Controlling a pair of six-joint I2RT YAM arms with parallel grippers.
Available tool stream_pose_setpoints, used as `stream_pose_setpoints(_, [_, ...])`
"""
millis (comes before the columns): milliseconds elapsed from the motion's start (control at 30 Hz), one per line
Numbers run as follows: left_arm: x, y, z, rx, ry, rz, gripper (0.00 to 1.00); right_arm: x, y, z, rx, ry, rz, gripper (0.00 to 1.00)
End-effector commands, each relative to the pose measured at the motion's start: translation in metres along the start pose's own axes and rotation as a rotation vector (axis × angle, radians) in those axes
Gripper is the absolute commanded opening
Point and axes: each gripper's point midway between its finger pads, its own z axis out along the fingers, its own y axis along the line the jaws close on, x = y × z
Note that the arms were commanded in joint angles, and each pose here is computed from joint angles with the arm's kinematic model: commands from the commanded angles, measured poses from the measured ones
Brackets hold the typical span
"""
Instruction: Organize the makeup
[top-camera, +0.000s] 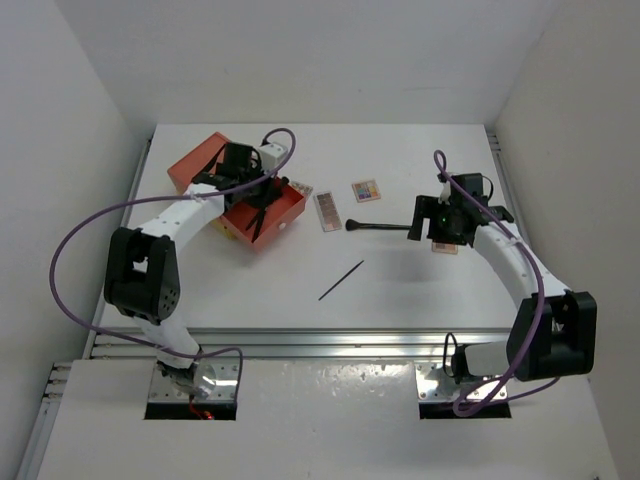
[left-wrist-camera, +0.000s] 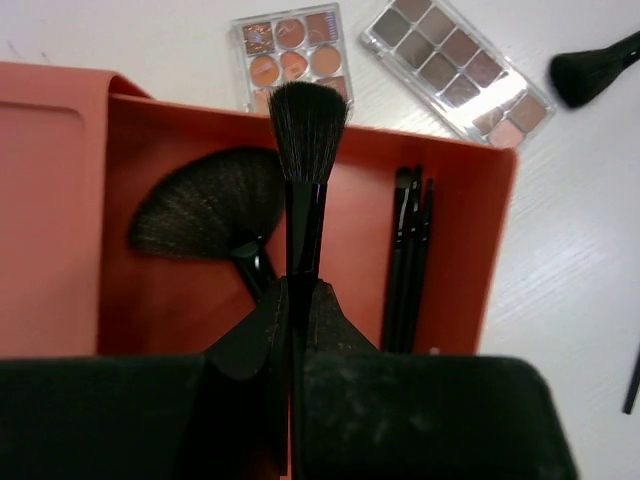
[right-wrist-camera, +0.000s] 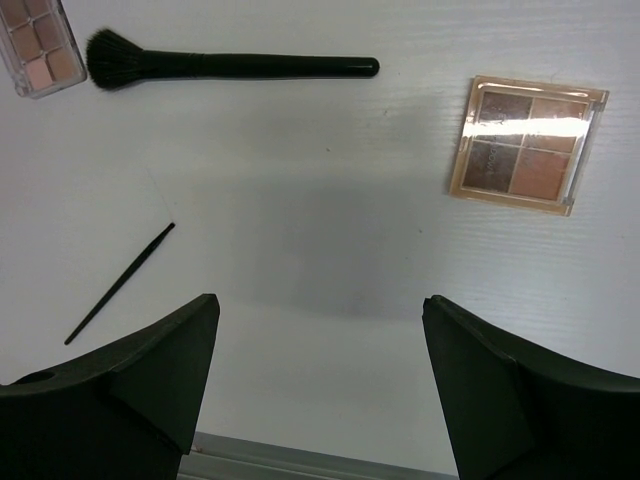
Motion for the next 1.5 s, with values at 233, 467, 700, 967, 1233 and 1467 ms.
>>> stream_pose_setpoints(233, [-0.023, 0.006, -0.016, 0.009, -0.105, 0.057, 0.50, -0.031, 0.002, -0.008, 0.014, -0.067, -0.056, 0.85])
stream_pose_setpoints(467, [-0.112, 0.015, -0.051, -0.047, -0.306, 0.173, 0.55, -0.031, 0.004, -0.003, -0.002, -0.052, -0.078, 0.87])
stream_pose_setpoints(700, [-0.154, -0.098, -0.058, 0.185, -0.421, 0.376, 0.60, -0.022, 0.009, -0.005, -0.028, -0.040, -0.065, 0.87])
stream_pose_setpoints(967, [-0.081, -0.228, 0.011, 0.482, -0.169, 0.407, 0.69, -0.003, -0.005, -0.030, 0.005, -0.069, -0.035, 0.89])
stream_pose_setpoints(1233, [0.004, -0.249, 0.067, 0.379, 0.067, 0.419, 0.71, 0.021, -0.028, -0.050, 0.089, -0.088, -0.021, 0.90])
stream_pose_setpoints(1467, [0.049, -0.241, 0.074, 0.357, 0.193, 0.368, 0.71, 0.042, -0.035, -0.051, 0.102, -0.048, -0.018, 0.90])
